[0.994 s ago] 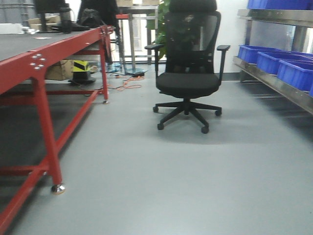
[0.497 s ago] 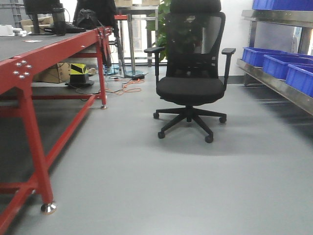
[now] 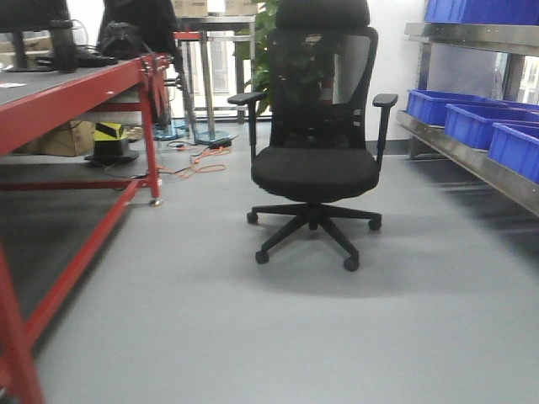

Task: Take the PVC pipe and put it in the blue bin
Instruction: 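Drive past the office chair to the shelf of blue bins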

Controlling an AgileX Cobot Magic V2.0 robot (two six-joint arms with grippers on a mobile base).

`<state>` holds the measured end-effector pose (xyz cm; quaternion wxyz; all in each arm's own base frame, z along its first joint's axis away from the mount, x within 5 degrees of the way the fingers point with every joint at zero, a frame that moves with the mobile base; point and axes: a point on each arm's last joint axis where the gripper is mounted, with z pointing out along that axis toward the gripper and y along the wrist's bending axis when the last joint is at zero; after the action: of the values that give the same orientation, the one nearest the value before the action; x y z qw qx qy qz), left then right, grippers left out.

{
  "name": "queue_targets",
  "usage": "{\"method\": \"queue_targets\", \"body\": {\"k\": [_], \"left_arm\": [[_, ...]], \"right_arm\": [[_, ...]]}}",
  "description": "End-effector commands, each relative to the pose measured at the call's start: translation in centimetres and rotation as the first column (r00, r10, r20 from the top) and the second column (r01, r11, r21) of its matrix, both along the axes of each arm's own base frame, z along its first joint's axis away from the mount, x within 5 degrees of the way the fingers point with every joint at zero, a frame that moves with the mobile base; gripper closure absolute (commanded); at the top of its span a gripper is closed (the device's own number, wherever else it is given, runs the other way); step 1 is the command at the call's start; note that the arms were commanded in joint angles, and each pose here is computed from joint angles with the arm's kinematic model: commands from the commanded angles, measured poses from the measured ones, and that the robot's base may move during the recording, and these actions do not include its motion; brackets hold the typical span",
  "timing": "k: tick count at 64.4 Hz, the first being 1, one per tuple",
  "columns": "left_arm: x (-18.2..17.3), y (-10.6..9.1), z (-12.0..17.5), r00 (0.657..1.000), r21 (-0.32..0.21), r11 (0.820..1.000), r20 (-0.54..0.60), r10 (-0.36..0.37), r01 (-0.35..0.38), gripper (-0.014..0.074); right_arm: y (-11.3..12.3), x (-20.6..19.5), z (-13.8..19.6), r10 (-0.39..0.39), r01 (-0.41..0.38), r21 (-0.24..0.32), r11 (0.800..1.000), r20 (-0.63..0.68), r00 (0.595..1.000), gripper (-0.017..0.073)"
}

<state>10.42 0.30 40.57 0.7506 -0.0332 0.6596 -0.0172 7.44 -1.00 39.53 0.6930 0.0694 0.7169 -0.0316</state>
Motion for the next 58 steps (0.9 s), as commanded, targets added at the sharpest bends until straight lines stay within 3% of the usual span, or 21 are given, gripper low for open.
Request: {"method": "queue_targets", "body": {"k": [1, 58], "left_arm": [[-0.1, 0.02, 0.22, 1.0, 0.0, 1.0, 0.025, 0.003, -0.003, 0.0704], [-0.1, 0.02, 0.22, 1.0, 0.0, 1.0, 0.025, 0.003, -0.003, 0.0704]], "right_arm": [[-0.06, -0.09, 0.18, -0.008, 0.008, -0.019, 1.0, 0.025, 1.0, 0.0727], [-0.06, -0.09, 0.18, -0.008, 0.008, -0.019, 1.0, 0.025, 1.0, 0.0727]]}}
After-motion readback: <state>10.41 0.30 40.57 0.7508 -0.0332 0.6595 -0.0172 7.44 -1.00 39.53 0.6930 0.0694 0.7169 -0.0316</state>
